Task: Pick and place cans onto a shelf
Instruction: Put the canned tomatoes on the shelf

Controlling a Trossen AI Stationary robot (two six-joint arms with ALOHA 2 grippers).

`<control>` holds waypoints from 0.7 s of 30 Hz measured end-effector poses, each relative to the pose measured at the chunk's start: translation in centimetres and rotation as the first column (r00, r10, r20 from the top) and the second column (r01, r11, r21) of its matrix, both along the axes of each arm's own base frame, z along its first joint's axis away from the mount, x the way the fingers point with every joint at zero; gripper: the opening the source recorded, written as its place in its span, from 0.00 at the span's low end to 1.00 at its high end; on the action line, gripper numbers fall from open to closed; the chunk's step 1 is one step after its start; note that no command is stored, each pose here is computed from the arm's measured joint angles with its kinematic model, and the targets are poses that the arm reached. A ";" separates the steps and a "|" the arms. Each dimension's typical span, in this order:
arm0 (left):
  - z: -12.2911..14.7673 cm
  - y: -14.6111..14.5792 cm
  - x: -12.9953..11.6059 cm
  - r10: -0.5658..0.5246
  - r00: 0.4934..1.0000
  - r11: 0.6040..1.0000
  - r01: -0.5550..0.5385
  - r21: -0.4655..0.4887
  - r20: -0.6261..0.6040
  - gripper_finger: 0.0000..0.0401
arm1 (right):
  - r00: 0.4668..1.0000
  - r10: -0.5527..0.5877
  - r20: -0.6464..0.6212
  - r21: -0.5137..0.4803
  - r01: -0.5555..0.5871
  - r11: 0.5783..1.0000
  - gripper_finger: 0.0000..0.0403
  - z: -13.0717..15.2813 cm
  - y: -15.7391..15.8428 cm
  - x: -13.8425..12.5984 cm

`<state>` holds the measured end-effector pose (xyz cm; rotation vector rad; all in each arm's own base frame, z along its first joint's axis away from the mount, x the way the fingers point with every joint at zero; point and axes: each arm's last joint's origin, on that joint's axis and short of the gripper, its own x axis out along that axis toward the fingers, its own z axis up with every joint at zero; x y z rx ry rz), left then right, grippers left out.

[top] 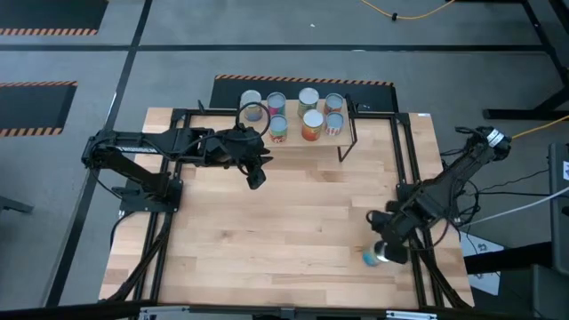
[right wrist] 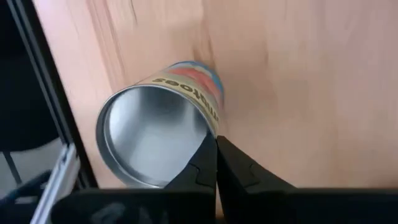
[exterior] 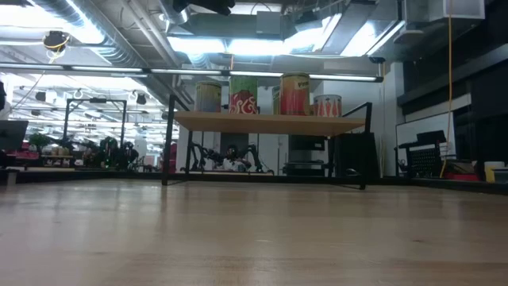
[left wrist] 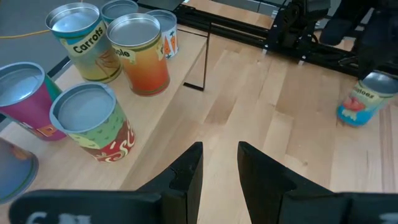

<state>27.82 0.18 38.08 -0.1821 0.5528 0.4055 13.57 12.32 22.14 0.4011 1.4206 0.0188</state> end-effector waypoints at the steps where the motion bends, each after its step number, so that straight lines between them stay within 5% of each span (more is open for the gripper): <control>1: 0.0 0.0 0.0 0.000 1.000 1.000 0.000 0.000 0.000 0.23 | 1.000 0.005 0.021 0.004 -0.005 1.000 0.00 0.0 -0.3 0.5; 11: 0.0 0.0 0.0 0.000 1.000 1.000 0.000 0.001 0.000 0.23 | 0.961 -0.014 0.277 0.011 0.011 1.000 0.00 1.1 -4.8 5.3; 21: 0.0 0.0 0.0 0.000 1.000 1.000 0.000 0.001 0.000 0.23 | 0.909 0.175 0.379 -0.184 -0.112 0.977 0.00 4.3 -8.4 12.5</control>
